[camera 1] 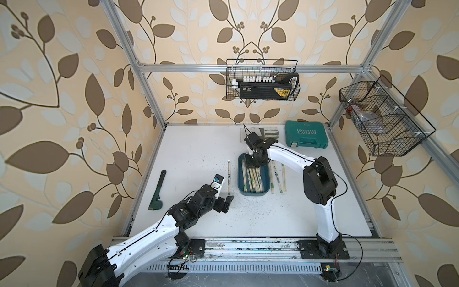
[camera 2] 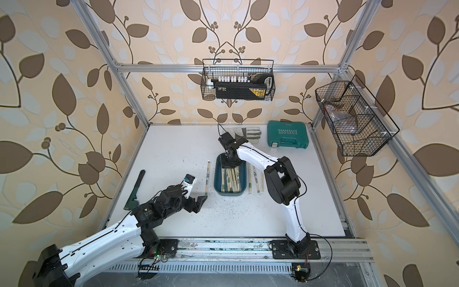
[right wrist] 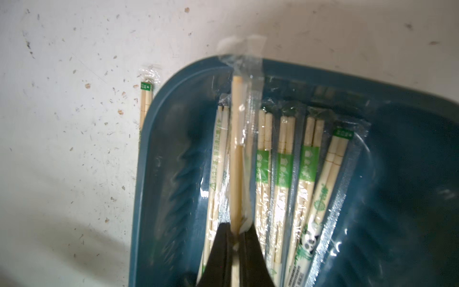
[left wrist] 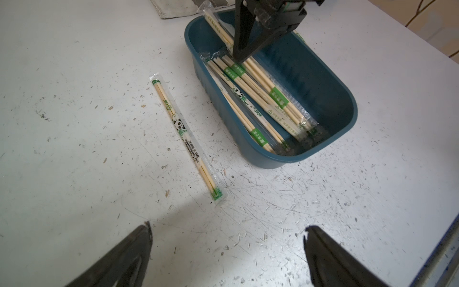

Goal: Take the paired disposable chopsticks out of the storage box
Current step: Pick up the paired disposable chopsticks from the storage box, then place the paired disposable chopsticks at the center of the board.

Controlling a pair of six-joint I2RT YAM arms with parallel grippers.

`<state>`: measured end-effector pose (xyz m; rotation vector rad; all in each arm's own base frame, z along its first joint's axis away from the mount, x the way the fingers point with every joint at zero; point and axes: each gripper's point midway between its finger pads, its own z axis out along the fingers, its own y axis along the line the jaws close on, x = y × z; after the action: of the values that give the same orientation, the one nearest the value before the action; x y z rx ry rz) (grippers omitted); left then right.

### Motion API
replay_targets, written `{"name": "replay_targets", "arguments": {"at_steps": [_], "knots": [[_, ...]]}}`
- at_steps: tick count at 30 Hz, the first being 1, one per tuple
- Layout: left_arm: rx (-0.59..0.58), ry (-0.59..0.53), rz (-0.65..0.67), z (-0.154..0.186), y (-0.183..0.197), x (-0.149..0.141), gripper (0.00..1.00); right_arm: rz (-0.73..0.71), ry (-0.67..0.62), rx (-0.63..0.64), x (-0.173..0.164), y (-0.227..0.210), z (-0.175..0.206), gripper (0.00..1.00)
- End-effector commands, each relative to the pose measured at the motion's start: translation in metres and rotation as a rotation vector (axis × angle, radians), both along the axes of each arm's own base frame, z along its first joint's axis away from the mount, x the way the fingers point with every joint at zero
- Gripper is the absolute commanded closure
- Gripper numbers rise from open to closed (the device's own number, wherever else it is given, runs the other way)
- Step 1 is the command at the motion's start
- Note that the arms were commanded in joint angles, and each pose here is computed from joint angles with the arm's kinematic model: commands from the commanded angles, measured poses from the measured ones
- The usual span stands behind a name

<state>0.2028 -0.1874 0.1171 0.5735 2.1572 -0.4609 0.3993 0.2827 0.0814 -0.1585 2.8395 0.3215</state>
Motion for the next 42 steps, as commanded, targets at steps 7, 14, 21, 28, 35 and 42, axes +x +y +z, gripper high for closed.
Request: {"name": "replay_targets", "arguments": {"at_steps": [7, 14, 21, 28, 35, 42], "knots": [[-0.02, -0.033, -0.001, 0.012, -0.005, 0.006, 0.01, 0.032, -0.054, 0.127, 0.001, -0.021, 0.053, 0.94], [-0.046, -0.049, 0.004, 0.017, -0.001, 0.002, 0.01, 0.017, -0.081, 0.14, -0.001, -0.052, 0.072, 0.94], [-0.042, -0.053, 0.008, 0.016, -0.001, 0.004, 0.01, -0.086, -0.09, 0.035, -0.009, -0.123, 0.068, 0.93], [-0.027, -0.036, 0.001, 0.011, -0.004, 0.005, 0.01, -0.231, -0.065, -0.161, -0.018, -0.209, 0.039, 0.93], [-0.027, -0.04, 0.004, 0.012, -0.003, 0.005, 0.01, -0.267, 0.004, -0.253, -0.017, -0.238, 0.0, 0.93], [-0.028, -0.04, 0.004, 0.012, -0.004, 0.006, 0.01, -0.261, 0.054, -0.271, -0.012, -0.237, -0.03, 0.93]]}}
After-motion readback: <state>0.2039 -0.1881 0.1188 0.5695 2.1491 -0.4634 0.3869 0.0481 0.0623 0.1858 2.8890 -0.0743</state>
